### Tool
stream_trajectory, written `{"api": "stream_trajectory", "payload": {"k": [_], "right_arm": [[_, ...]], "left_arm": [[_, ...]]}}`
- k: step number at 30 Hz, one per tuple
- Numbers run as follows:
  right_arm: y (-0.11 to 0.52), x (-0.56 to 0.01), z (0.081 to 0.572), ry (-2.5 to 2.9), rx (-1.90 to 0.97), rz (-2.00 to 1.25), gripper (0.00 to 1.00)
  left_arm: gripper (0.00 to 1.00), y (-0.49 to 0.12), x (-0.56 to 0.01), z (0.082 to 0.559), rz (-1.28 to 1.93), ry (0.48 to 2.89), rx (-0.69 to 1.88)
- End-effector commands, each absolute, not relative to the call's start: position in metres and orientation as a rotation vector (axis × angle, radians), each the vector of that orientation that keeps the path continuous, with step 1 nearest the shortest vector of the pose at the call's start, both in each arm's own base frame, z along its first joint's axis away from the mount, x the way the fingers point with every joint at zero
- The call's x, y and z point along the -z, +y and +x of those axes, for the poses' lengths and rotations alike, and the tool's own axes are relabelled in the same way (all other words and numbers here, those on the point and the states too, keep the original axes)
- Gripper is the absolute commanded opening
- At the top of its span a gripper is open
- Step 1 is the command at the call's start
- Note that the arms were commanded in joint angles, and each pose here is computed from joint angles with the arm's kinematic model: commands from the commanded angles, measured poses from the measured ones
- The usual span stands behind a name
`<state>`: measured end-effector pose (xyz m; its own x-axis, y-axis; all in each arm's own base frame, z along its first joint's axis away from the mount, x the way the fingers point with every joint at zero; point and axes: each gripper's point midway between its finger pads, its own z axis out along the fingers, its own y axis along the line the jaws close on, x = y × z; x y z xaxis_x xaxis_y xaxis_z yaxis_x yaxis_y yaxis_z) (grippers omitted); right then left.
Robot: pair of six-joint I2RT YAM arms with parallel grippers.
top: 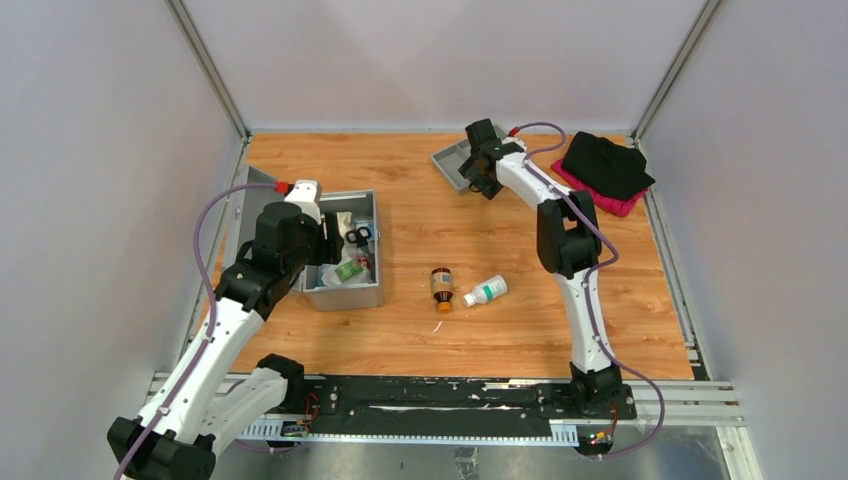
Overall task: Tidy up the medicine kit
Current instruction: Adjust the medicine box compartment at the center of the board.
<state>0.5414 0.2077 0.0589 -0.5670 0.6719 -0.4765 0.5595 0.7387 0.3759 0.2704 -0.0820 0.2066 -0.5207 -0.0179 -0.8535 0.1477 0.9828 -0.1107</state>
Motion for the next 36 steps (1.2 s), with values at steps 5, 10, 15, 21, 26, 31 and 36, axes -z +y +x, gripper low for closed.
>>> {"api": "stream_trajectory", "payload": {"k": [5,10,15,21,26,31,36], "right_arm": [[0.195,-0.033,0.551,2.369,-0.153,0.938,0.55],[0.192,-0.03,0.547,2.411,-0.119,0.836,0.46],[0.182,-0.034,0.526,2.465,-0.068,0.732,0.3],[0.16,-0.042,0.491,2.526,0.033,0.586,0.14],[0.15,-0.044,0.452,2.646,0.061,0.365,0.06],[0.146,-0.035,0.401,2.813,0.035,0.16,0.01],[0.138,-0.029,0.36,2.925,0.023,-0.044,0.01]], "left_arm": [[0.64,-0.074,-0.204,0.269,0.091,2.105,0.146],[0.65,-0.074,-0.203,0.27,0.089,2.109,0.14],[0.65,-0.073,-0.201,0.27,0.089,2.112,0.139],[0.65,-0.074,-0.2,0.269,0.089,2.116,0.14],[0.65,-0.073,-0.201,0.268,0.087,2.113,0.139],[0.65,-0.076,-0.2,0.267,0.096,2.115,0.16],[0.65,-0.078,-0.199,0.266,0.1,2.116,0.169]]}}
